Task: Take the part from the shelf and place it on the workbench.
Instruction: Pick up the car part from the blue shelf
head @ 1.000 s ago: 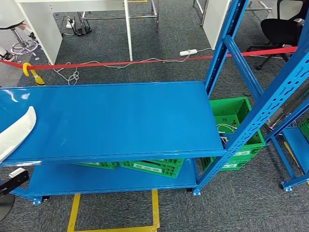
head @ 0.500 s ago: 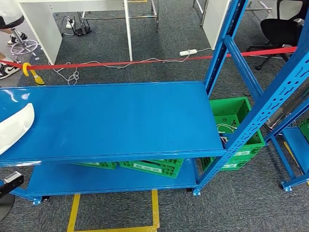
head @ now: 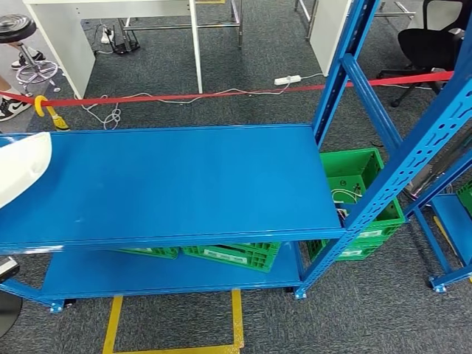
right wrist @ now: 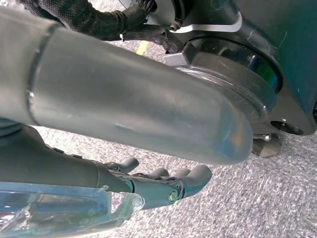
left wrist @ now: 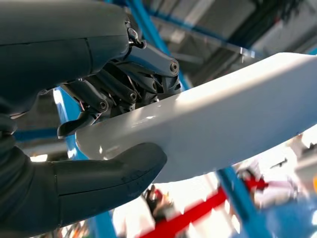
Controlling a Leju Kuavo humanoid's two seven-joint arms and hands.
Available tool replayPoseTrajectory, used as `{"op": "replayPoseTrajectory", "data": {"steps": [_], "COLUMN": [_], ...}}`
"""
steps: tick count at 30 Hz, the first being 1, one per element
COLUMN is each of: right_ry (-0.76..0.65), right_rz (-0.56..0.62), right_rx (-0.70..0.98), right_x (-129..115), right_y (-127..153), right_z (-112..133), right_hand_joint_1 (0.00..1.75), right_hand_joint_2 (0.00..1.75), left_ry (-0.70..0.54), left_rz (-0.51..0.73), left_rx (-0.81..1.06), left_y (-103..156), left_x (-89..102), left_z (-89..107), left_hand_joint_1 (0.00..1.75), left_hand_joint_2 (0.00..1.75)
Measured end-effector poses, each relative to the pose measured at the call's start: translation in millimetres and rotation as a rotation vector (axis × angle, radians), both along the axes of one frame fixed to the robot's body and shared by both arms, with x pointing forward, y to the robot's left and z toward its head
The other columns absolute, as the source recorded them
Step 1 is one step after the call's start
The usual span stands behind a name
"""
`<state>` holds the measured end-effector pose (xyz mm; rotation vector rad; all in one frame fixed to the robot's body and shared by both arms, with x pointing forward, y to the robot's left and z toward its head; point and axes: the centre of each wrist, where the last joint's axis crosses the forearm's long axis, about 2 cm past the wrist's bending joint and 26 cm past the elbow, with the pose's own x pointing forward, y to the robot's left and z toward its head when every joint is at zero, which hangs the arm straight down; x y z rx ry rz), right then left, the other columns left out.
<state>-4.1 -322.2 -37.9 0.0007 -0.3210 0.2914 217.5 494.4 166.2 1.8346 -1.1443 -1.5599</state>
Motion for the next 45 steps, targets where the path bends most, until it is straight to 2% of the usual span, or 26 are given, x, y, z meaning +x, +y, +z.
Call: {"op": "replayPoseTrajectory", "data": {"steps": [6,16,45], "right_ry": [-0.006,-0.027,-0.017], "right_rz": [0.003,0.001,0.002], "right_rx": [0.006,0.02,0.007], "right_x": [1.6,4.1,6.5], "right_y": [-2.4,-2.4,-2.6], "right_z": [-1.5,-6.6,-13.6], "right_hand_joint_1": [0.0,0.0,0.0], "right_hand_joint_2": [0.0,0.0,0.0], "left_ry": [-0.084,-0.143,-0.112], "left_rz": [-0.069,-0.112,-0.168], "left_rx": [0.046,0.055,0.034], "left_y": [0.1,-2.2,-15.2], "left_x": [6.0,11.6,15.9], "left_z": [22.2,37.5,31.5], "left_hand_joint_1": [1.75,1.75,1.75], "left_hand_joint_2": [1.75,1.75,1.75]}}
